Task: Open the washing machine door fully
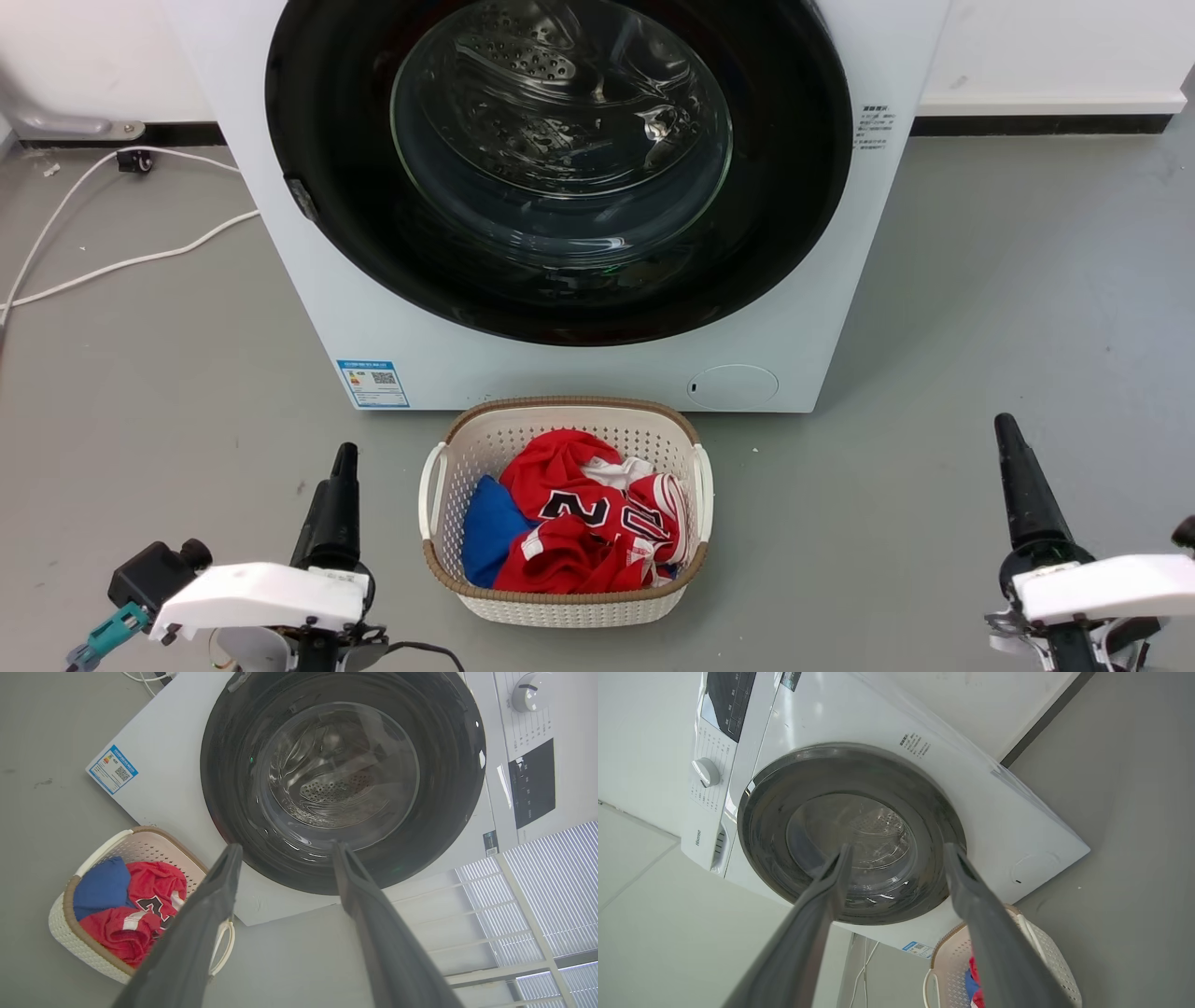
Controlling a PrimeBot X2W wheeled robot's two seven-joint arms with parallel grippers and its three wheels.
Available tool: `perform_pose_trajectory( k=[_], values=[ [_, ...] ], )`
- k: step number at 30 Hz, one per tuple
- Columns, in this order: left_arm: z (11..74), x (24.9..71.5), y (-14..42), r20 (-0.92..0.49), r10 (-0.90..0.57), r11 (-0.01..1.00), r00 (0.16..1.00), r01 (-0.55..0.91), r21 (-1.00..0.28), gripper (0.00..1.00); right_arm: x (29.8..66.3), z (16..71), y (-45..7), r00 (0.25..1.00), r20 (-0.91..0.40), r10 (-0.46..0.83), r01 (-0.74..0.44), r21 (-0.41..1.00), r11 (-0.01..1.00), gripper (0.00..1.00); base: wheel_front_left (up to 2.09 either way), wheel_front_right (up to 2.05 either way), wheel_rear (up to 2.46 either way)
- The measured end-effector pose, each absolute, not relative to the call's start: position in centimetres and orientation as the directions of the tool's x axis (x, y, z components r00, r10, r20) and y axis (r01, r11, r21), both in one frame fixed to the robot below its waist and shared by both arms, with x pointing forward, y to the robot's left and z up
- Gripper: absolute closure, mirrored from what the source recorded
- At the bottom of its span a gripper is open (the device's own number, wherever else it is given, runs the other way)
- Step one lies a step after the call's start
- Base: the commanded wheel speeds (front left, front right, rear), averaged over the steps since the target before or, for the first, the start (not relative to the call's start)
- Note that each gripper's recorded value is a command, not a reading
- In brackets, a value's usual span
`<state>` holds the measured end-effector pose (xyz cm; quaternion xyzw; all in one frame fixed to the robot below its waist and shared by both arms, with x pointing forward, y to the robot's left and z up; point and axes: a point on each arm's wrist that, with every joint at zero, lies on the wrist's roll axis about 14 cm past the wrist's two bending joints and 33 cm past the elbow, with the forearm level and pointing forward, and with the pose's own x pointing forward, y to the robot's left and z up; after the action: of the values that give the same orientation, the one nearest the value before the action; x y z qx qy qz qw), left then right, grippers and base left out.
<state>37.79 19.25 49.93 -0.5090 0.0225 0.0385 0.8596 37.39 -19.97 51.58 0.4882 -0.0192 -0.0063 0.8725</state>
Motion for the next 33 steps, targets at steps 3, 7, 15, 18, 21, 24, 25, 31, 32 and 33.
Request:
perform_pose_trajectory(
  k=[3, 7, 15, 18, 21, 24, 25, 31, 32, 33],
  values=[
    [50.0, 37.7, 19.2, -0.08, 0.052, 0.539, 0.995, -0.096, -0.837, 0.0, 37.4, 52.1, -19.5, 0.999, 0.045, -0.014, -0.028, 0.802, 0.597, 0.0, 0.0, 0.0, 0.0],
    [49.8, 37.5, 19.0, -0.088, 0.057, 0.609, 0.995, -0.104, -0.786, 0.0, 37.2, 52.2, -18.9, 0.999, 0.051, 0.006, -0.041, 0.732, 0.68, 0.0, 0.0, 0.0, 0.0],
    [50.3, 37.4, 18.7, -0.071, 0.062, 0.715, 0.996, -0.094, -0.693, 0.0, 36.8, 52.4, -18.5, 0.998, 0.063, 0.019, -0.053, 0.618, 0.785, 0.0, 0.0, 0.0, 0.0],
    [50.4, 37.4, 18.5, -0.062, 0.061, 0.743, 0.996, -0.087, -0.664, 0.0, 36.8, 52.7, -18.3, 0.997, 0.076, 0.022, -0.063, 0.584, 0.81, 0.0, 0.0, 0.0, 0.0],
    [50.4, 37.2, 18.4, -0.059, 0.063, 0.771, 0.996, -0.086, -0.63, 0.0, 36.7, 53.1, -18.4, 0.996, 0.092, 0.02, -0.068, 0.551, 0.832, 0.0, 0.0, 0.0, 0.0],
    [50.5, 37.0, 18.4, -0.052, 0.064, 0.796, 0.997, -0.082, -0.6, 0.0, 36.5, 53.2, -18.4, 0.995, 0.098, 0.019, -0.068, 0.527, 0.847, 0.0, 0.0, 0.0, 0.0],
    [50.6, 37.0, 18.4, -0.05, 0.064, 0.805, 0.997, -0.081, -0.588, 0.0, 36.4, 53.3, -18.4, 0.995, 0.102, 0.02, -0.07, 0.514, 0.855, 0.0, 0.0, 0.0, 0.0],
    [51.2, 36.9, 18.2, -0.02, 0.068, 0.85, 0.998, -0.068, -0.523, 0.0, 36.2, 53.9, -18.4, 0.992, 0.128, 0.019, -0.076, 0.458, 0.886, 0.0, 0.0, 0.0, 0.0],
    [51.3, 36.9, 18.2, -0.016, 0.067, 0.856, 0.998, -0.066, -0.513, 0.0, 36.1, 53.9, -18.5, 0.991, 0.13, 0.017, -0.074, 0.448, 0.891, 0.0, 0.0, 0.0, 0.0],
    [51.2, 36.8, 18.1, -0.015, 0.066, 0.863, 0.998, -0.064, -0.501, 0.0, 35.9, 53.9, -18.6, 0.991, 0.129, 0.016, -0.072, 0.44, 0.895, 0.0, 0.0, 0.0, 0.0]
  ],
)
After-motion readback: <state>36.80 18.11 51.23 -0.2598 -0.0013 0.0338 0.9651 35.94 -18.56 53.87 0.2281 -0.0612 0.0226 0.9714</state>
